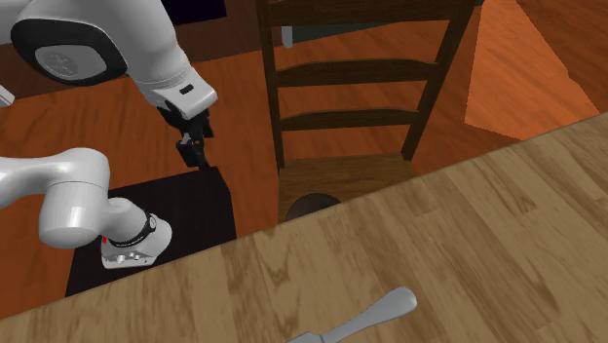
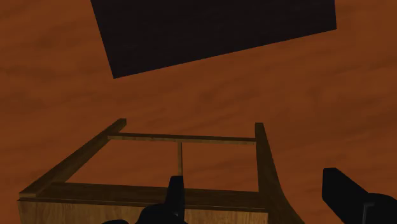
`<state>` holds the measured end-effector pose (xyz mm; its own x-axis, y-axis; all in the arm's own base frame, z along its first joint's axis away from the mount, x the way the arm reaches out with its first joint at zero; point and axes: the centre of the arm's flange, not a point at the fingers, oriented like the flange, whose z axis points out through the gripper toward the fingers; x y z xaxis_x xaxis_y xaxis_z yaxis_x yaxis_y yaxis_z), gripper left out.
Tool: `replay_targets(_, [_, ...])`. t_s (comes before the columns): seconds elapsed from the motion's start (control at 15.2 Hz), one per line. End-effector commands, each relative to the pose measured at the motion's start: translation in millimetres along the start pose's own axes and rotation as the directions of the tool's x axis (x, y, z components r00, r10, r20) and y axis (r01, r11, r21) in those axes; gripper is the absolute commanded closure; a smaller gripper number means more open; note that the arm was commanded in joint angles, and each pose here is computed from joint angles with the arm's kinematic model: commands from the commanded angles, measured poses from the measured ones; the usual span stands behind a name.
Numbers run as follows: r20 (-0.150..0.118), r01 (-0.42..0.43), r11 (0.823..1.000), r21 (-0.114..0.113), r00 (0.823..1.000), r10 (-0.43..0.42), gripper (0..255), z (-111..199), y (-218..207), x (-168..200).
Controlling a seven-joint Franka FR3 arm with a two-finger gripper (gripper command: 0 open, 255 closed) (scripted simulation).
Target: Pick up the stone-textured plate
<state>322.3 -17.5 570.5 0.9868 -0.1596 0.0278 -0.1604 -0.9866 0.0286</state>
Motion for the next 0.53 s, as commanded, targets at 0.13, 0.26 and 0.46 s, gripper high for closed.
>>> replay_targets(0.13, [-0.021,0.067,0.996,-0.066,0.997,-0.069,0,17,0,14])
replay_targets(0.26, [-0.038,0.133,0.982,-0.132,0.990,-0.139,0,33,-1,29])
replay_targets(0.46, [-0.053,0.225,0.946,-0.233,0.968,-0.244,0,58,-1,52])
